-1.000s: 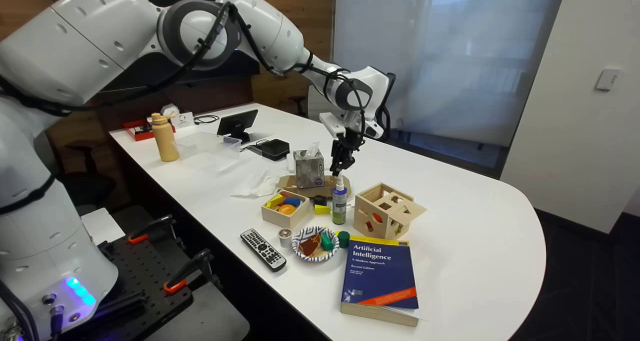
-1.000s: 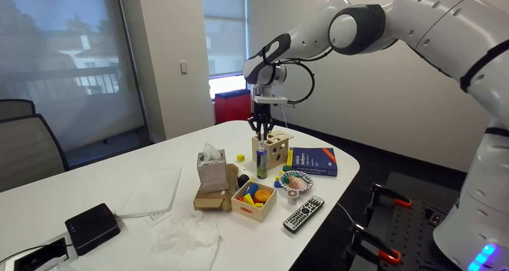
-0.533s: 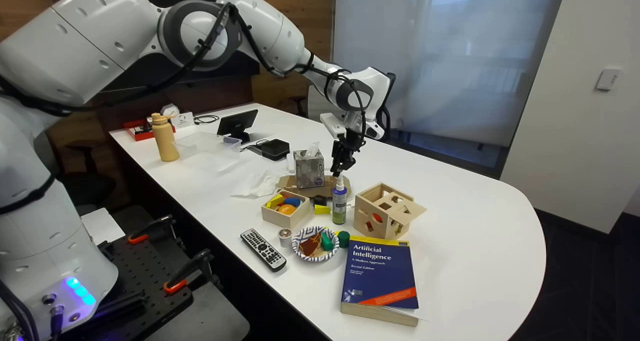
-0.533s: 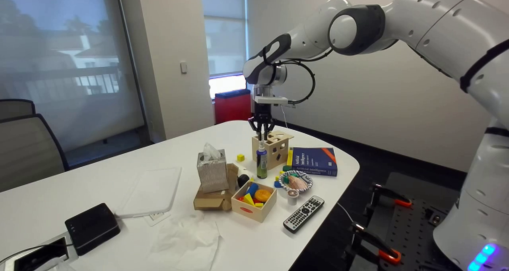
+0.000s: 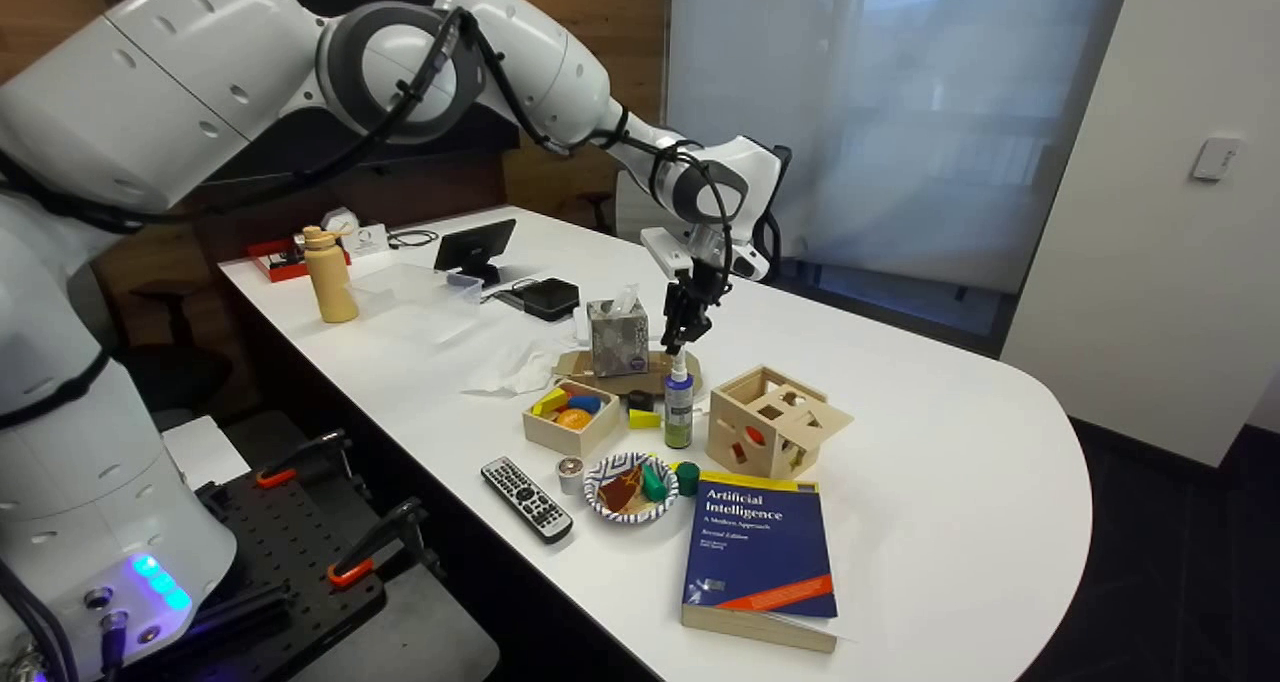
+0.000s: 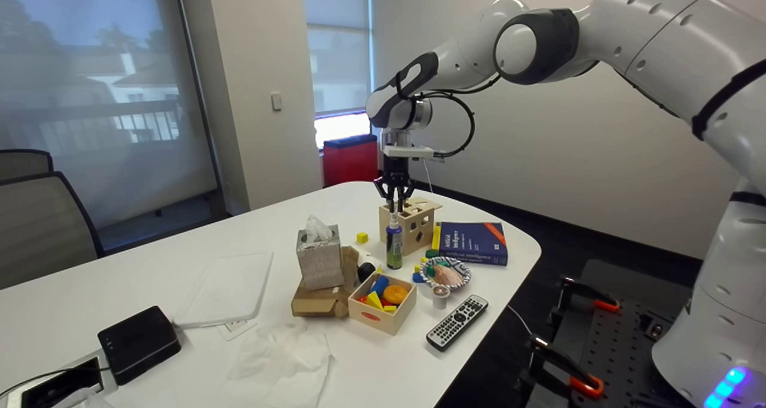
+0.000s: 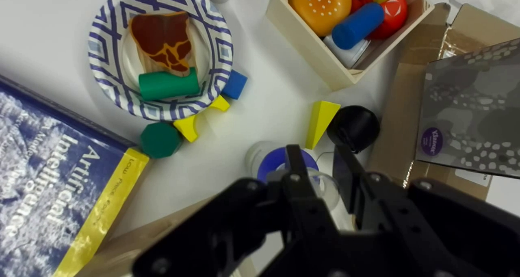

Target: Place the cap on the spray bottle

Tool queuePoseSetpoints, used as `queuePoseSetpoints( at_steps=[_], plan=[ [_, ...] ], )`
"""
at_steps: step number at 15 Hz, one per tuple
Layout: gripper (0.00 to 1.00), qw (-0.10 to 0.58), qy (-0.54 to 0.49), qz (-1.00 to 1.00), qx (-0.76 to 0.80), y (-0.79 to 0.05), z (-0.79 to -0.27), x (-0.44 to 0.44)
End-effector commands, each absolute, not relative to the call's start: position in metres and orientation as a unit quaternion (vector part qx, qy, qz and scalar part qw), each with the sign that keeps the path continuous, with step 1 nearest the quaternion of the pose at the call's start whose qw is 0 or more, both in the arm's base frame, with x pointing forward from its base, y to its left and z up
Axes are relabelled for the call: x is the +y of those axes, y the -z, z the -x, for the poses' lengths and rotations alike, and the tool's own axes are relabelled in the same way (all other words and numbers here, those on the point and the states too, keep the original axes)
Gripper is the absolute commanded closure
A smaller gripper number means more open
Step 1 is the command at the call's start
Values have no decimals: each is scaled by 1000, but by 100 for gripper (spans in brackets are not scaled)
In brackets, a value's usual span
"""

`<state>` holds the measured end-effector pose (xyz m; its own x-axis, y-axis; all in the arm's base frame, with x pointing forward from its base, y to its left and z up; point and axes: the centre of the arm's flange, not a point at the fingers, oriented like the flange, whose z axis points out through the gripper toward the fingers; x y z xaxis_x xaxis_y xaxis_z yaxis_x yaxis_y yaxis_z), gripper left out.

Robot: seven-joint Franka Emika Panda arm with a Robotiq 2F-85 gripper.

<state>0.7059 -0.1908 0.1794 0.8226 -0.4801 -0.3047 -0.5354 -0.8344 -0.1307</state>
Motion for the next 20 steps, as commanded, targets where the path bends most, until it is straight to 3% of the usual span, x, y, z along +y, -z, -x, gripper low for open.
queuePoseSetpoints(
  at_steps=[1, 18, 19, 20],
  plan=[
    [94, 111, -138, 946, 271, -177, -716, -192],
    [94, 114, -144, 944, 275, -159, -715, -196],
    [88, 114, -143, 944, 275, -160, -714, -196],
    [51, 113, -144, 944, 274, -162, -714, -195]
  ],
)
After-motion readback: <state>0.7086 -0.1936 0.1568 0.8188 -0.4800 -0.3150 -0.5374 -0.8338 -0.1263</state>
